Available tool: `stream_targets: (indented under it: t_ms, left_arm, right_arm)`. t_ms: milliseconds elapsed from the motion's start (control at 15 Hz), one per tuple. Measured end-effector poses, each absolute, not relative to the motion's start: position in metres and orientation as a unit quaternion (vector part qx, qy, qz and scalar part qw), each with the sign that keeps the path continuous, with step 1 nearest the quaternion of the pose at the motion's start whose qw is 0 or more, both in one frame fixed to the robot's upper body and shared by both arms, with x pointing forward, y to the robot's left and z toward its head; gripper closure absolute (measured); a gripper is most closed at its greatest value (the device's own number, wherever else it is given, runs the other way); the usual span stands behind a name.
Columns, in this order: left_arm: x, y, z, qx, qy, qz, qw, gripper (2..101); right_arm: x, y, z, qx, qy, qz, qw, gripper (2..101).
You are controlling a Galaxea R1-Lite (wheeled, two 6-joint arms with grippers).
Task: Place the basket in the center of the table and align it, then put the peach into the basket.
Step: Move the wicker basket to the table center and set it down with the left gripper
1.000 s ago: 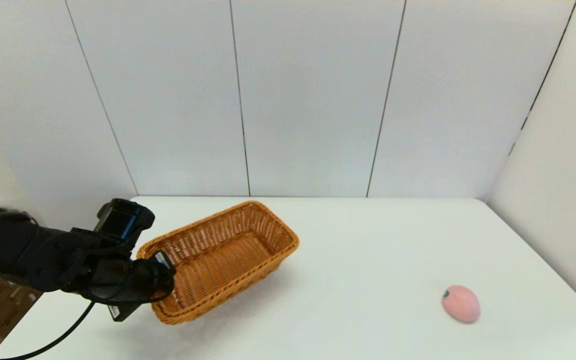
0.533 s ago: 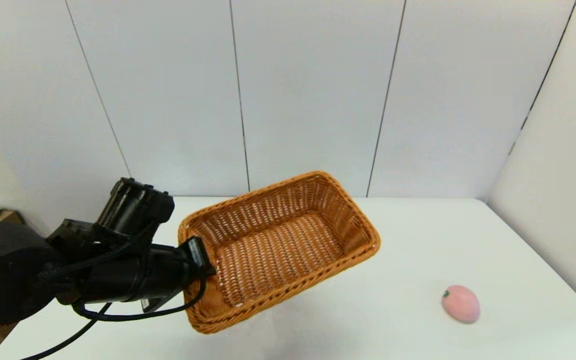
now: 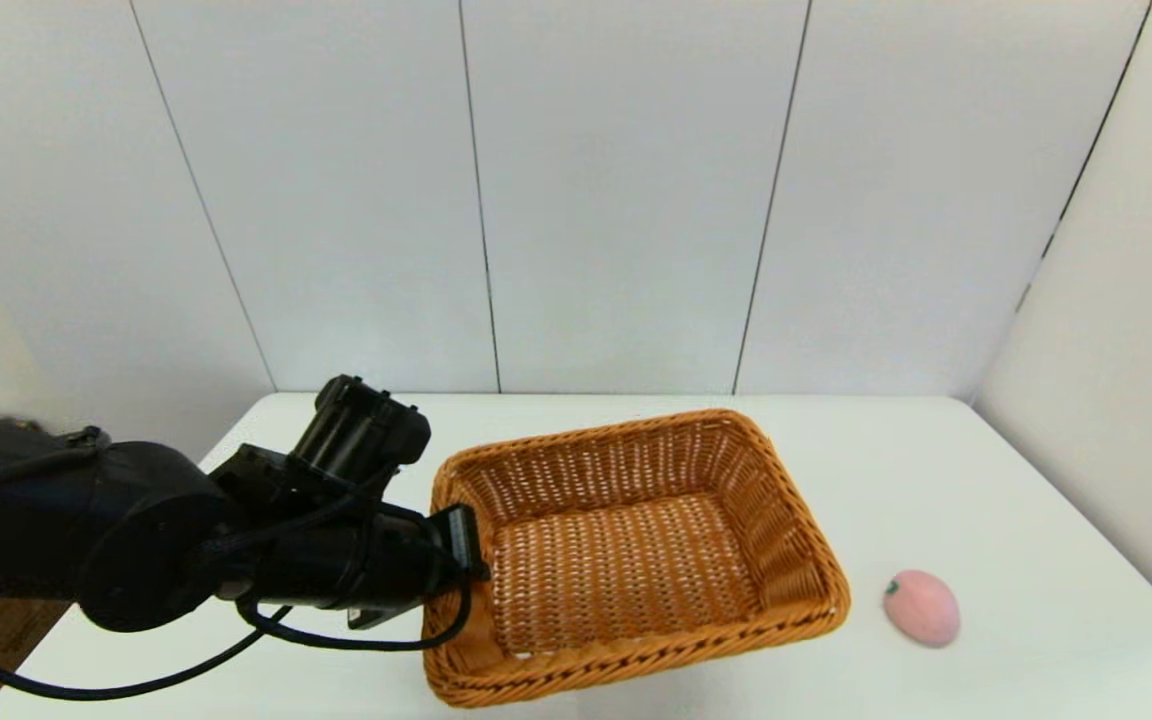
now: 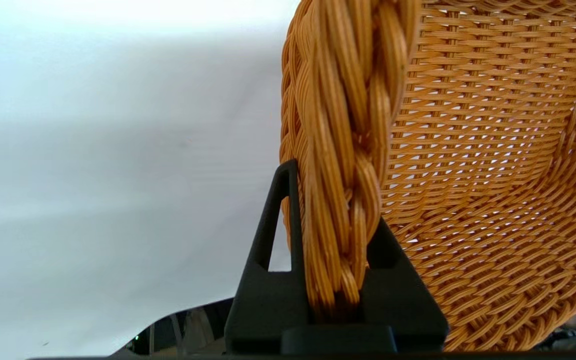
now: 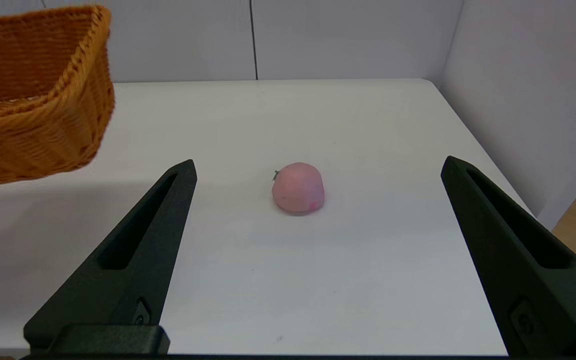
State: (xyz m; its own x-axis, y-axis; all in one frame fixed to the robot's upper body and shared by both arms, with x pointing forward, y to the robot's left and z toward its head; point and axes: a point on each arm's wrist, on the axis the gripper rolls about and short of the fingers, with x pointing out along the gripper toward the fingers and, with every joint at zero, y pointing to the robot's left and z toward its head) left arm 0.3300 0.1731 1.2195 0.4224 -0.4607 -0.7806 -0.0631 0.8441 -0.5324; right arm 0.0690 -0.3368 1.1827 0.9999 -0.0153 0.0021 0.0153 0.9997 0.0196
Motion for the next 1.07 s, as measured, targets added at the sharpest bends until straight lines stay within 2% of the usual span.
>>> stream_targets:
  t_ms: [533, 1067]
  left_arm:
    - [0.378, 0.166, 1.171, -0.175, 0.549, -0.126, 0.808, 89.0]
    - [0.395, 0.163, 1.142, -0.189, 0.556, -0.144, 0.796, 89.0]
  right_arm:
    - [0.069, -0.337, 1.183, 0.01, -0.001, -0.008, 1.0, 5.2]
    - [0.069, -0.337, 1.183, 0.01, -0.001, -0.007, 1.0, 5.2]
